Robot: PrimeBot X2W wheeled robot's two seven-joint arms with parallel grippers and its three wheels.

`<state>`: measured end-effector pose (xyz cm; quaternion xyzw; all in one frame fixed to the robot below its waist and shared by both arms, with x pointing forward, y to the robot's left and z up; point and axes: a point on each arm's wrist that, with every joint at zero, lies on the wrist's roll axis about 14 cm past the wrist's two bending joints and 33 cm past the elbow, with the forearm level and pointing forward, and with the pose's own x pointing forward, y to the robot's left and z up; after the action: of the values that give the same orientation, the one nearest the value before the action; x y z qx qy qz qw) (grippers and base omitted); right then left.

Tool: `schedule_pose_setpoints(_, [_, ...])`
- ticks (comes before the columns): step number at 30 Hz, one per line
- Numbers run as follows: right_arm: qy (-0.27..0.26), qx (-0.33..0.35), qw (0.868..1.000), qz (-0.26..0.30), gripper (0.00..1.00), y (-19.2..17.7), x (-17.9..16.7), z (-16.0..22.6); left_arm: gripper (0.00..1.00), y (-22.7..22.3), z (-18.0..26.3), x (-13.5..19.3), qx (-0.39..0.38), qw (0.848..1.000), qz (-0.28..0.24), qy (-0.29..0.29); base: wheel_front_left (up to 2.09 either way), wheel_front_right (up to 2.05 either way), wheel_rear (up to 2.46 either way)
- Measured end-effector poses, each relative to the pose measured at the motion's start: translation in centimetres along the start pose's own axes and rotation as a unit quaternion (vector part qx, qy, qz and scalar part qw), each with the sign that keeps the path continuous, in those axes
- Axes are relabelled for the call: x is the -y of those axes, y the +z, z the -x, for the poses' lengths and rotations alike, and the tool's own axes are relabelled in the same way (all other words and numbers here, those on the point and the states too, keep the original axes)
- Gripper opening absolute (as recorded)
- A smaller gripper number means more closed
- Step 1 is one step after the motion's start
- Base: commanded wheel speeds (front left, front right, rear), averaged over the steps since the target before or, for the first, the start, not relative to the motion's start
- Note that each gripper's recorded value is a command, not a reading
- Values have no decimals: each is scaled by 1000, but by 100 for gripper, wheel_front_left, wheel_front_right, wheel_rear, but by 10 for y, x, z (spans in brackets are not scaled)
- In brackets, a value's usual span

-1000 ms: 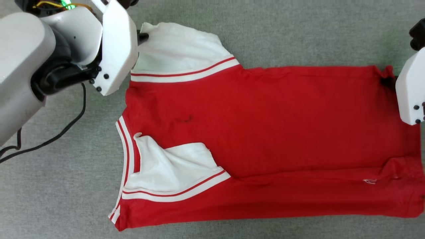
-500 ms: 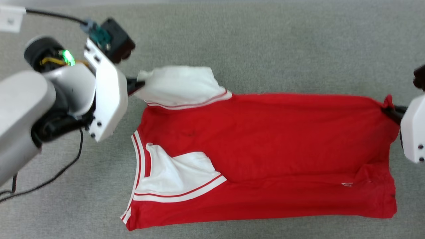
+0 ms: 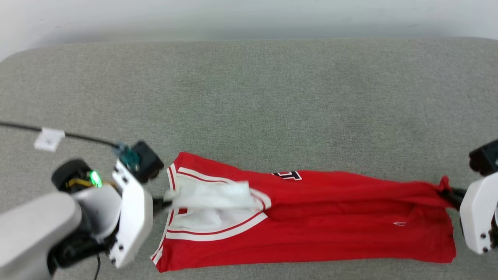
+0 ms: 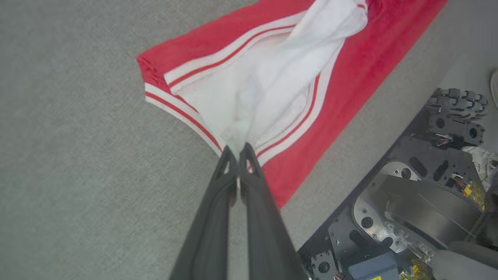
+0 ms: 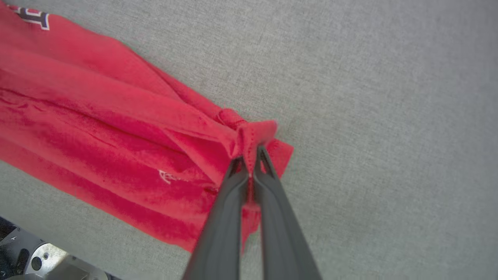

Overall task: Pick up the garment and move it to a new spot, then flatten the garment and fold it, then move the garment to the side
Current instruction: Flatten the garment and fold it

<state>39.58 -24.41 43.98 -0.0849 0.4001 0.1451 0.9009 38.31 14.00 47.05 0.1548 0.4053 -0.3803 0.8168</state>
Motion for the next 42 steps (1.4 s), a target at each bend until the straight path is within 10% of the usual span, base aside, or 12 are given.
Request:
schedule_pose_setpoints(12, [21, -84, 996, -29, 0, -71, -17, -20, 0, -86, -29, 44, -93, 992, 68, -59, 0, 0, 0])
schedule_pose_setpoints(13, [21, -85, 996, -32, 11, -73, -18, -22, 0, -88, -32, 45, -96, 991, 69, -61, 0, 0, 0])
schedule_pose_setpoints(14, [21, -82, 996, -37, 98, -73, -18, -24, 54, -89, -35, 44, -95, 991, 70, -60, 0, 0, 0])
schedule_pose_setpoints(15, [20, -77, 996, -39, 100, -72, -18, -25, 100, -86, -37, 44, -88, 992, 72, -60, 0, 0, 0])
schedule_pose_setpoints(27, [-21, 96, 995, -34, 100, 7, 8, 9, 100, -14, -11, -1, 111, 990, 52, 65, 0, 0, 0])
schedule_pose_setpoints(42, [-47, 77, 978, -188, 100, -37, 26, 7, 100, 40, 23, -67, 358, 886, 67, 286, 0, 0, 0])
